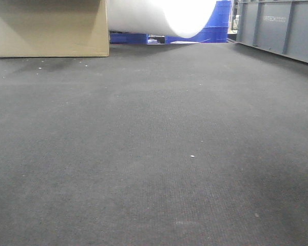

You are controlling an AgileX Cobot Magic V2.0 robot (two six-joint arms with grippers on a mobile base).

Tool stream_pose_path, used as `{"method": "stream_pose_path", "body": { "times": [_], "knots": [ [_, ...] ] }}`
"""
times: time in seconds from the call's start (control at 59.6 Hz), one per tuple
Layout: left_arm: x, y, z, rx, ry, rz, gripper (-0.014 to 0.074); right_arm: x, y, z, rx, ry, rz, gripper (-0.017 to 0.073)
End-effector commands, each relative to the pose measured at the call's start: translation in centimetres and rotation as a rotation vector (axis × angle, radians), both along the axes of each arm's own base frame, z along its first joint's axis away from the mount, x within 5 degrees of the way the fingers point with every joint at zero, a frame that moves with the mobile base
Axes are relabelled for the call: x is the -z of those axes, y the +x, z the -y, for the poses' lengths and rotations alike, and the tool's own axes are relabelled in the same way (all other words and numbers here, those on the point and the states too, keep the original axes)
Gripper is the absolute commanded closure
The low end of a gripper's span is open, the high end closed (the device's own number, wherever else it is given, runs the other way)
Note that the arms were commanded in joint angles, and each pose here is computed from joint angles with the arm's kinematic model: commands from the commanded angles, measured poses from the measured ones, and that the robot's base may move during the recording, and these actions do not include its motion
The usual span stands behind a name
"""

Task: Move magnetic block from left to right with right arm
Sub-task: 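Stop the base facing the table, cube still held in right gripper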

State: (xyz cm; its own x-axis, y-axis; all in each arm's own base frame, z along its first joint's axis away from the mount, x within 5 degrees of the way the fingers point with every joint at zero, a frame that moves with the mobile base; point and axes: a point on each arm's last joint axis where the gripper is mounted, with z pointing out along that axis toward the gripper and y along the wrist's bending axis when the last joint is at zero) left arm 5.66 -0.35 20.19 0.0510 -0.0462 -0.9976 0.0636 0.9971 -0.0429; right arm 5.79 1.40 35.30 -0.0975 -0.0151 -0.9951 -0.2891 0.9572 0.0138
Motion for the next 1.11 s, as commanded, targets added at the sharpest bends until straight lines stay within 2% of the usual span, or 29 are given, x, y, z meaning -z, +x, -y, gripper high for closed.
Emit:
{"method": "stream_pose_path", "body": {
  "times": [0.0, 0.604, 0.872, 0.99, 1.09],
  "knots": [
    [-0.5, -0.1, 0.0, 0.002, -0.01, 0.093, 0.071, -1.7, -0.1, -0.1, -0.015, 0.015, 0.111, 0.0336],
    [-0.5, -0.1, 0.0, 0.002, -0.01, 0.093, 0.071, -2.1, 0.0, -0.2, -0.02, 0.023, 0.13, 0.0336],
    [-0.5, -0.1, 0.0, 0.002, -0.01, 0.093, 0.071, -6.5, 3.9, -2.0, -0.033, 0.045, 0.051, 0.0335],
    [-0.5, -0.1, 0.0, 0.002, -0.01, 0.093, 0.071, -7.7, 7.3, -4.0, -0.075, -0.009, -0.032, 0.0335],
    [-0.5, -0.1, 0.0, 0.002, -0.01, 0.093, 0.071, -8.1, 10.2, -6.5, -0.158, -0.073, -0.121, 0.0335]
  ]
}}
